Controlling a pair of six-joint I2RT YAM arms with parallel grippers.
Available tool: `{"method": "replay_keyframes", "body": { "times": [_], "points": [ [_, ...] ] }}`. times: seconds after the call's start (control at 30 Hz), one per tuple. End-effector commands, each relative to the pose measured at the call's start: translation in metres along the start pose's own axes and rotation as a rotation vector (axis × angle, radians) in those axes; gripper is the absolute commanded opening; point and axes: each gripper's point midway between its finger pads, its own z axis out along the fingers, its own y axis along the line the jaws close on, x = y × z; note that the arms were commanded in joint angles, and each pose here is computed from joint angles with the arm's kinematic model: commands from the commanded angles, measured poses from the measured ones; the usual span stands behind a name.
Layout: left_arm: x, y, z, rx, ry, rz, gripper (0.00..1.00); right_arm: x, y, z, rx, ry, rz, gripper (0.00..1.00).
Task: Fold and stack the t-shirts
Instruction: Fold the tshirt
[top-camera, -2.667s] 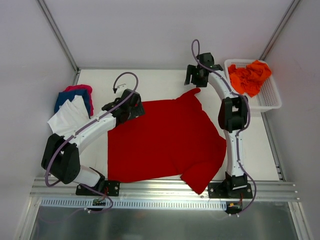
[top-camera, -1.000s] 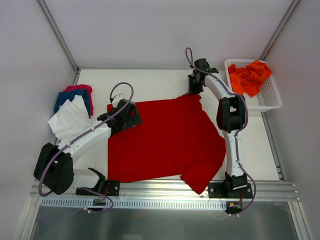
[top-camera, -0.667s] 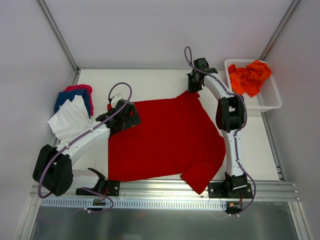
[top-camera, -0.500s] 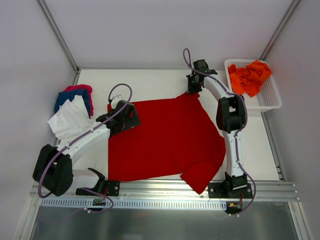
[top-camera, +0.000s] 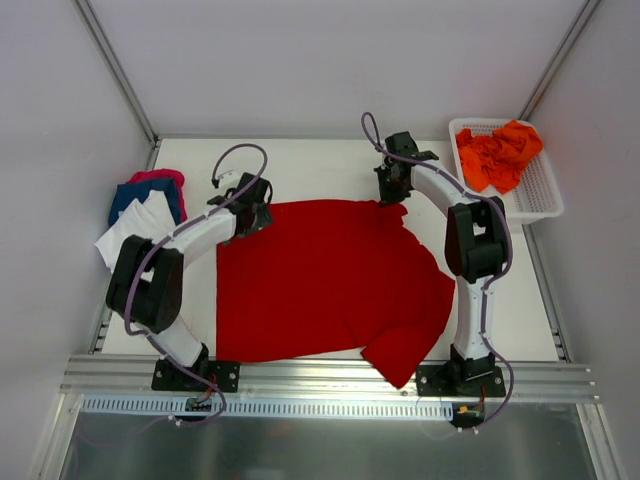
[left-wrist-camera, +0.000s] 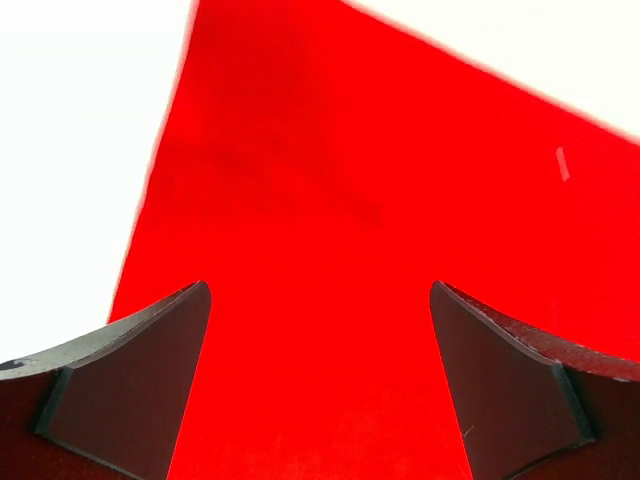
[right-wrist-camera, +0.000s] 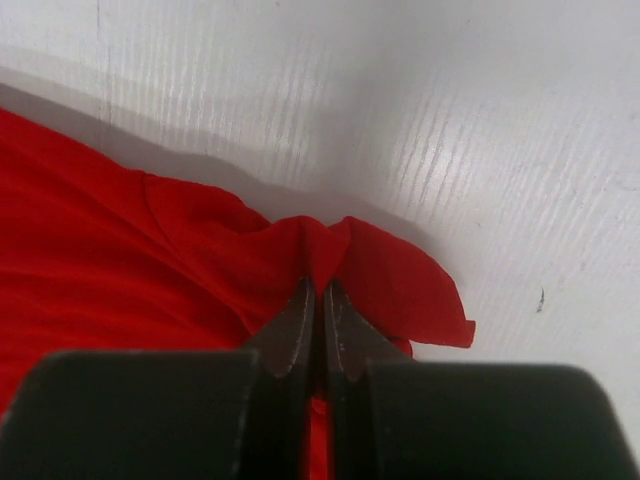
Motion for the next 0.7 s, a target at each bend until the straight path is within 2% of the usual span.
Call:
{"method": "replay_keyframes", "body": {
  "times": [0.0, 0.1, 0.27, 0.67],
  "points": [
    [-0.035, 0.015, 0.03, -0.086, -0.001, -0.063, 0.93, -0.021, 0.0, -0.03, 0.008, -0.087, -0.018, 0.01],
    [-0.052, 0.028, 0.056, -0.131, 0.02, -0.096, 0.93, -0.025, 0.002, -0.035, -0.001, -0.101, -0.019, 0.0],
    [-0.057, 0.042, 0.084, -0.216, 0.054, -0.05, 0.93, -0.028, 0.002, -0.039, -0.003, -0.111, -0.024, 0.0],
    [-0.07, 0.021, 0.098, -0.143, 0.079, -0.018, 0.94, -0.024, 0.004, -0.034, -0.02, -0.102, -0.024, 0.0]
  ]
}}
